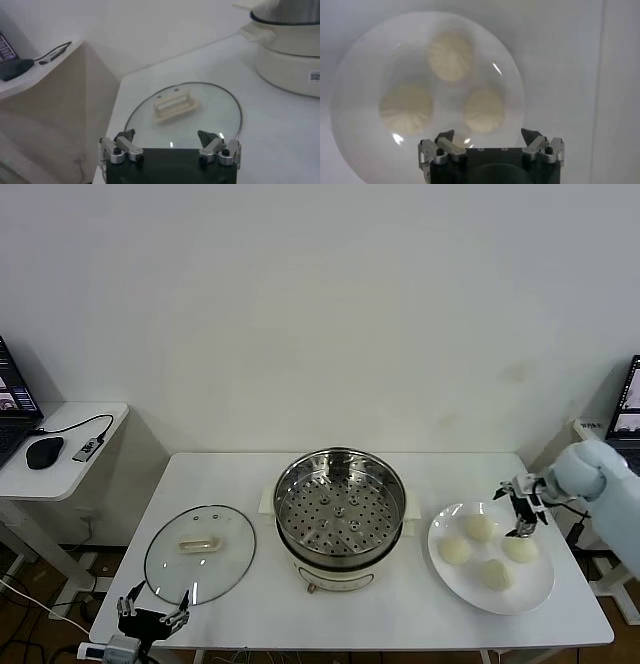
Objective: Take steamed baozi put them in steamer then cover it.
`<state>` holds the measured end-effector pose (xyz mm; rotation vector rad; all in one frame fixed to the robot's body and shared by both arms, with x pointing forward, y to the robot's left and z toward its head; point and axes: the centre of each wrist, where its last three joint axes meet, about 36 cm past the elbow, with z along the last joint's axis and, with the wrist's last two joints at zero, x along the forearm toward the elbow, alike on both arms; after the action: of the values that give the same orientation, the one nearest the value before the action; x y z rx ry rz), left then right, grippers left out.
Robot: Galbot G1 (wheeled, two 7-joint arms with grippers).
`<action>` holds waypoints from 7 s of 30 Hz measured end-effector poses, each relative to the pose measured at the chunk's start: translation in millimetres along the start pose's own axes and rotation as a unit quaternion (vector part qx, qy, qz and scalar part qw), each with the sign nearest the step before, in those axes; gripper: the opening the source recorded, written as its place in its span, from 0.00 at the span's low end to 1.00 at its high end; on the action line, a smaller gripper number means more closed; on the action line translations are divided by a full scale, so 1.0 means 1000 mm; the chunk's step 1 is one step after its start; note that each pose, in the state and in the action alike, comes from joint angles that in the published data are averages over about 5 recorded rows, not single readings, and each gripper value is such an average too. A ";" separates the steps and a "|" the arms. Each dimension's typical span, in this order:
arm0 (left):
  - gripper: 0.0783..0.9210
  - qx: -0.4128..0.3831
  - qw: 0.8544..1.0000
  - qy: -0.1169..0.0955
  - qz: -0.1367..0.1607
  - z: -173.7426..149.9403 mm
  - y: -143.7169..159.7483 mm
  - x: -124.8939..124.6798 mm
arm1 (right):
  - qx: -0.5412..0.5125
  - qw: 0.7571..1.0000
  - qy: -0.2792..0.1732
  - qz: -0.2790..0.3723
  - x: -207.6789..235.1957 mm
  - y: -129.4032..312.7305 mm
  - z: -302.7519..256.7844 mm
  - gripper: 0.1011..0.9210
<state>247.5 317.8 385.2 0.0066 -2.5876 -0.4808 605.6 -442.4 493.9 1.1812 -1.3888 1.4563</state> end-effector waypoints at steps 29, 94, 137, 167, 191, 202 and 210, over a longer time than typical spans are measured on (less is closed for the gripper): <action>0.88 -0.002 1.000 0.007 0.001 0.005 -0.004 -0.003 | -0.017 1.000 0.002 -0.008 -0.047 -0.003 -0.004 0.83; 0.88 -0.012 1.000 -0.020 -0.014 -0.018 0.001 0.018 | 0.383 0.906 -0.180 -0.010 0.168 -0.209 -0.246 0.65; 0.88 -0.012 1.000 -0.002 -0.009 -0.005 -0.003 0.012 | 0.591 0.794 -0.143 -0.008 0.041 -0.186 -0.334 0.65; 0.88 -0.009 1.000 -0.009 -0.006 -0.010 -0.005 0.009 | 0.561 0.815 -0.145 0.000 0.091 -0.184 -0.328 0.88; 0.88 -0.014 1.000 -0.015 0.013 -0.018 -0.016 0.026 | 0.112 0.992 -0.058 -0.025 0.204 -0.117 -0.158 0.88; 0.88 -0.018 1.000 -0.014 0.015 -0.019 -0.018 0.036 | -0.048 0.996 -0.042 -0.064 0.180 -0.071 -0.108 0.88; 0.88 -0.020 1.000 -0.013 0.016 -0.018 -0.018 0.037 | -0.084 0.993 -0.031 -0.074 0.140 -0.046 -0.095 0.88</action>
<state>222.6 291.8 411.3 -0.0558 -2.5985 -0.5225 604.2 -351.7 644.1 1.2029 -1.4034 1.1857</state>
